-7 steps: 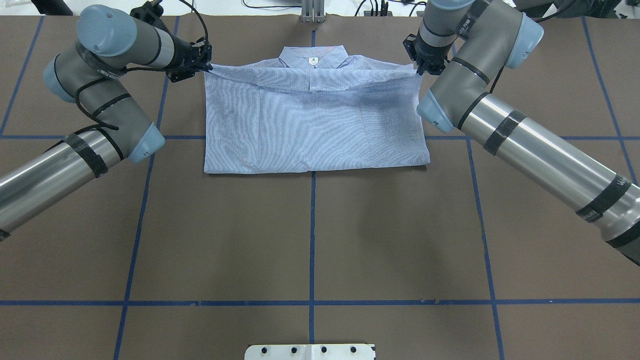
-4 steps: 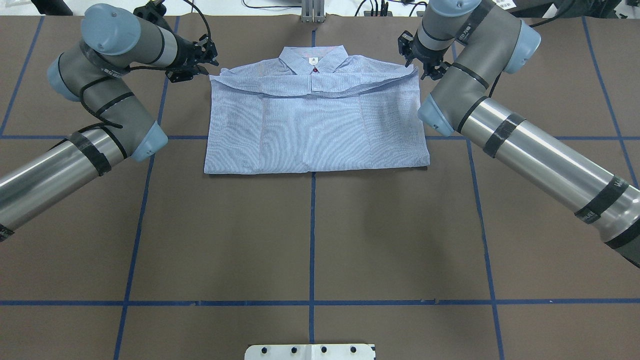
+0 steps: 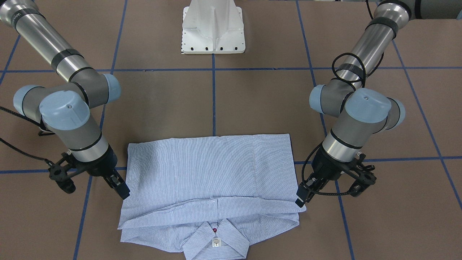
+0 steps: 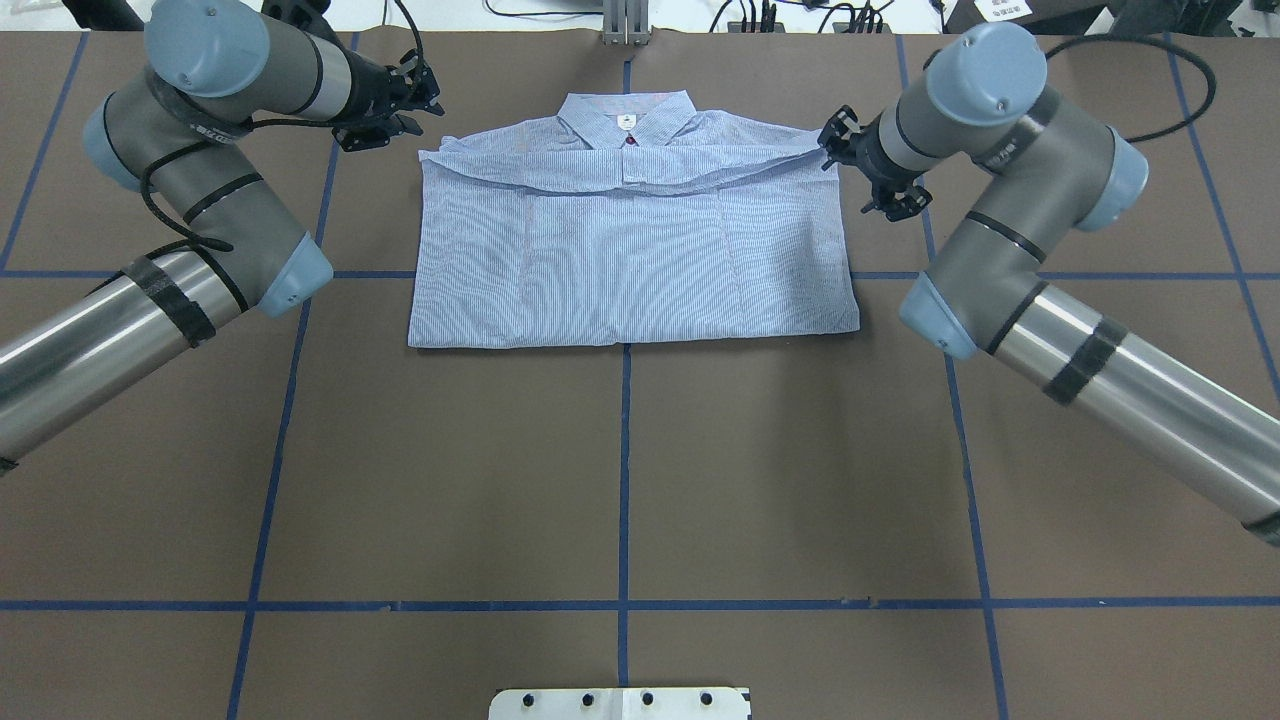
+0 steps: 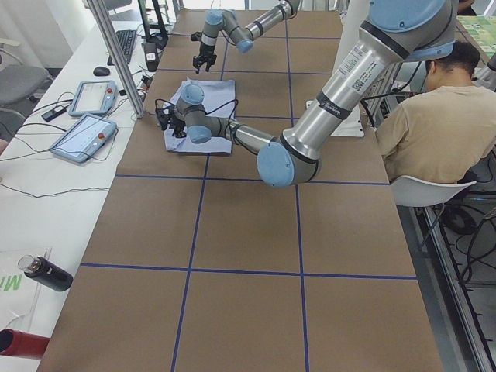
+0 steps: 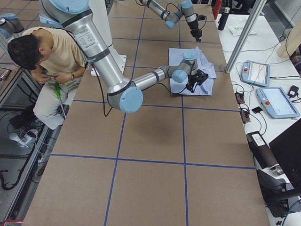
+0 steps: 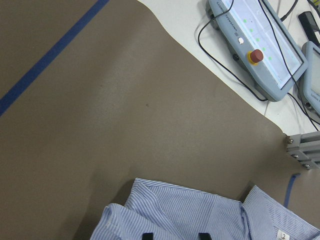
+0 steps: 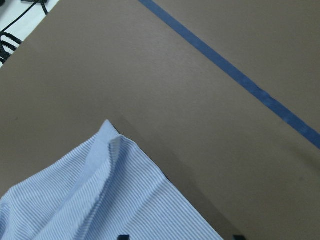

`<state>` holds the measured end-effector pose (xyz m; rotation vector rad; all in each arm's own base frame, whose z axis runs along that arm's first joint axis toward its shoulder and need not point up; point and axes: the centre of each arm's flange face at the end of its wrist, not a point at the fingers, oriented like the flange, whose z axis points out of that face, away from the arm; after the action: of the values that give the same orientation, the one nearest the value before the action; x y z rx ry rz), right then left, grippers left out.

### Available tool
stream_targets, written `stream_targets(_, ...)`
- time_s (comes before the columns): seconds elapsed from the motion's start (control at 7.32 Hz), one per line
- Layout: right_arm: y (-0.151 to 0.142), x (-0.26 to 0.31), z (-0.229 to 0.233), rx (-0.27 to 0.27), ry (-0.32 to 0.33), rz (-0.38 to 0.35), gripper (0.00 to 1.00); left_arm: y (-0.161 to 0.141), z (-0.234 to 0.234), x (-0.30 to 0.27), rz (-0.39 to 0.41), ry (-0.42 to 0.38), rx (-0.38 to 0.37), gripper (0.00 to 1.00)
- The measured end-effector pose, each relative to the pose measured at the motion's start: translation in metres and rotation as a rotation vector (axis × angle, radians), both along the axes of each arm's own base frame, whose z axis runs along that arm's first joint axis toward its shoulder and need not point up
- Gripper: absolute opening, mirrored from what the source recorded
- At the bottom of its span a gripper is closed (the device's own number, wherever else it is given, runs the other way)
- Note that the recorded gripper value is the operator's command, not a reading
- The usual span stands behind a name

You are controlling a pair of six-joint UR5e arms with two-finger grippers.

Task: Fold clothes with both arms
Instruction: 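Move the right gripper down to the folded shirt's side edge and grasp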

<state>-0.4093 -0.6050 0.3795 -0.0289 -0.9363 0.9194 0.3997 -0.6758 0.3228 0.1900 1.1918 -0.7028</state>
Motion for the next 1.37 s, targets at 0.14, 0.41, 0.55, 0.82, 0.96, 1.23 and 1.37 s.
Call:
stream_targets(0.14,0.043,-0.006,0.016,-0.004,-0.03,0.043,0.82,0.001,0.001,-0.001,0.0,0.0,0.0,0.42)
stream_targets(0.41,0.101,-0.01,0.034,-0.018,-0.061,0.07,0.82,0.003,0.003,-0.003,-0.001,-0.001,-0.001,0.42)
stream_targets(0.55,0.114,-0.015,0.039,-0.021,-0.061,0.064,0.82,0.004,0.004,-0.004,-0.001,-0.003,-0.001,0.42)
stream_targets(0.82,0.129,-0.028,0.04,-0.014,-0.055,0.051,0.7,0.004,0.007,-0.004,-0.001,-0.006,-0.002,0.42)
stream_targets(0.96,0.131,-0.033,0.038,-0.013,-0.052,0.048,0.14,0.005,0.011,-0.005,-0.001,-0.01,-0.003,0.42)
stream_targets(1.23,0.132,-0.035,0.035,-0.013,-0.053,0.048,0.0,0.006,0.018,-0.006,-0.001,-0.015,-0.006,0.42)
stream_targets(1.37,0.132,-0.035,0.034,-0.014,-0.055,0.048,0.0,0.007,0.019,-0.006,-0.001,-0.015,-0.006,0.43)
